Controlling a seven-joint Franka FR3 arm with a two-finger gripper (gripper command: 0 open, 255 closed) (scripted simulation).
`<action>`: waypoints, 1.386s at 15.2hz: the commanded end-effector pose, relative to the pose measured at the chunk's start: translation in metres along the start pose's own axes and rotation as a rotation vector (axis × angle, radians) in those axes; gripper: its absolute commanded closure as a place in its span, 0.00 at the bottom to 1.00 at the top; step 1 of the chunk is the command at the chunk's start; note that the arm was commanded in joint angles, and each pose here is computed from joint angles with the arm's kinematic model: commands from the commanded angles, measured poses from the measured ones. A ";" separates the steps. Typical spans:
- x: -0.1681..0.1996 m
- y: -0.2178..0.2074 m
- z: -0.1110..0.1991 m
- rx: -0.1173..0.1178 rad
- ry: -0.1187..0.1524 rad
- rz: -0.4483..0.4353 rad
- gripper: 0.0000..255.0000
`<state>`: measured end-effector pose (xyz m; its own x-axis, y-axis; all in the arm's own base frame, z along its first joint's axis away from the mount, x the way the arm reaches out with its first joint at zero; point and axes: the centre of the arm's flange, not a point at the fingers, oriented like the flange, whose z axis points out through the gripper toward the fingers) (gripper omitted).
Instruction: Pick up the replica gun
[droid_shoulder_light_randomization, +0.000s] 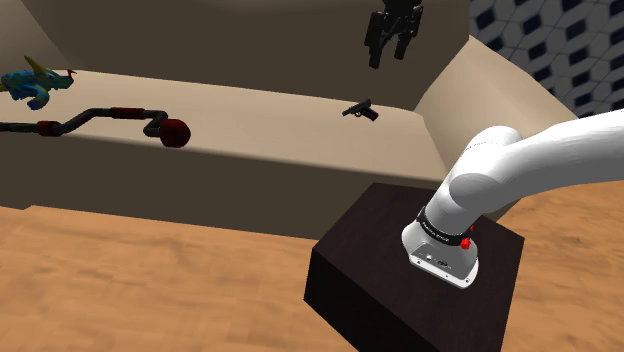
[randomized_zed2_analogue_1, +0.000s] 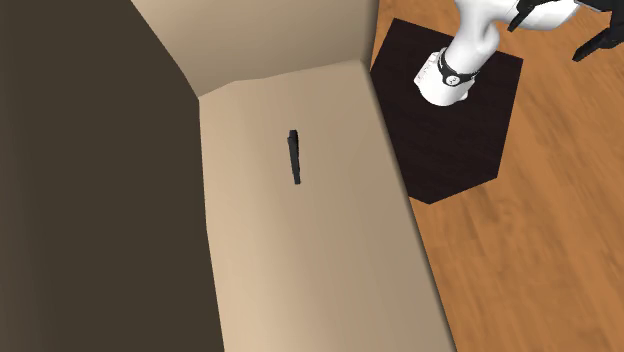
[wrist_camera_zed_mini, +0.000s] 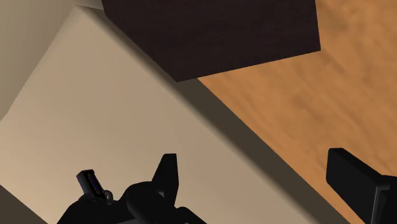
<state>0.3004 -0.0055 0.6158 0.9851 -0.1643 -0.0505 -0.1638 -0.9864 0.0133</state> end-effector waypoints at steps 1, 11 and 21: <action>0.000 0.000 0.000 0.000 0.000 0.000 0.00; 0.046 0.095 0.081 0.019 0.028 -0.169 0.00; 0.110 0.179 0.161 0.038 0.056 -0.337 0.00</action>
<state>0.3662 -0.1905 0.4596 0.9885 0.1511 0.0052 0.1512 -0.9880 -0.0327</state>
